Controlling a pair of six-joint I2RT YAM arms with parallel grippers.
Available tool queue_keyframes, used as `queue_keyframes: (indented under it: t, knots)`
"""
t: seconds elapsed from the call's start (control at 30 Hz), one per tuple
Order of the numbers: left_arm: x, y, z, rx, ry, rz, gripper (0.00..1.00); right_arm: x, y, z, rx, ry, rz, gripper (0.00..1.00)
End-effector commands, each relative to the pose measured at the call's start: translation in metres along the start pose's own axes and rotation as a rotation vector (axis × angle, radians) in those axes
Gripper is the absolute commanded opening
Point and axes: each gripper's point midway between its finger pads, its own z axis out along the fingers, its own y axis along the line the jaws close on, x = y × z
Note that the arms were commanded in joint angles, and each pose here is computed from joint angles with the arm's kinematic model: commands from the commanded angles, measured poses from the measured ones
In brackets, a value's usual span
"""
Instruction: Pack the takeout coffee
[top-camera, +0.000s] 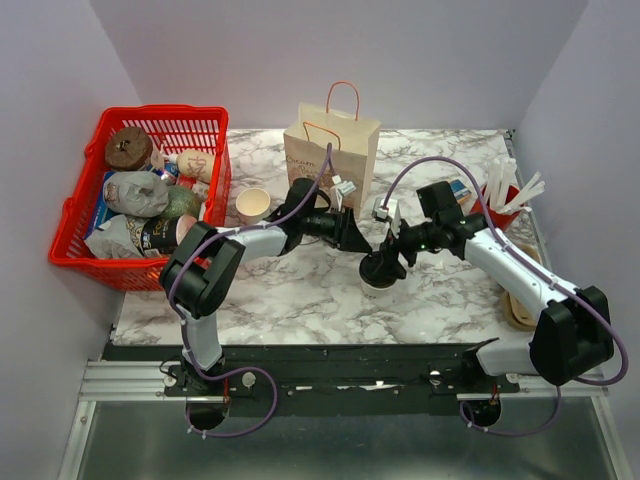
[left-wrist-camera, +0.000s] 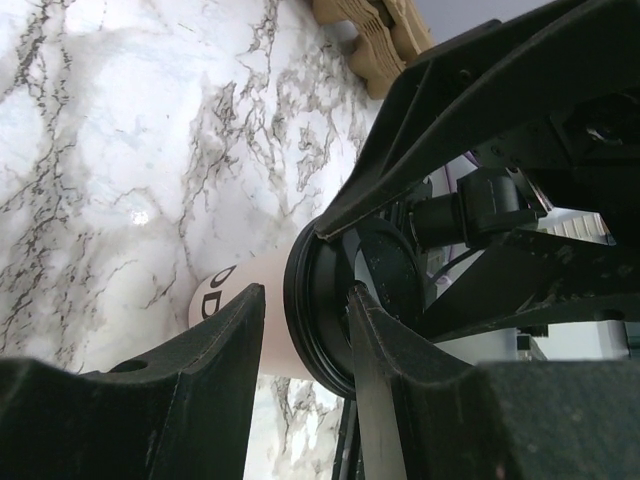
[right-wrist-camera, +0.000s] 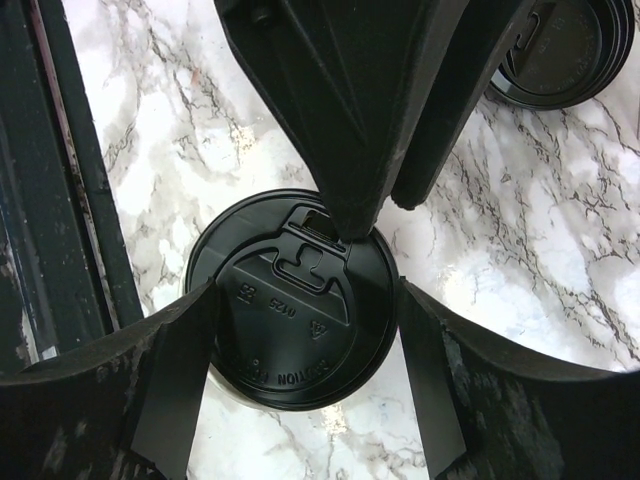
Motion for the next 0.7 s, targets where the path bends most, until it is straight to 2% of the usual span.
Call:
queue_keyframes:
  t: [0.0, 0.03, 0.4, 0.67]
  knots:
    - [0.005, -0.012, 0.004, 0.042, 0.03, 0.043, 0.47, 0.017, 0.009, -0.003, -0.008, 0.059, -0.005, 0.82]
    - [0.006, -0.013, 0.005, 0.042, 0.032, 0.047, 0.47, 0.015, 0.008, -0.003, -0.003, 0.055, -0.005, 1.0]
    - [0.009, -0.007, 0.005, 0.014, 0.046, 0.055, 0.47, -0.001, 0.002, -0.004, 0.02, 0.019, 0.049, 1.0]
    - [0.005, -0.001, 0.008, -0.011, 0.048, 0.065, 0.47, -0.02, 0.013, -0.005, -0.055, -0.031, 0.106, 1.0]
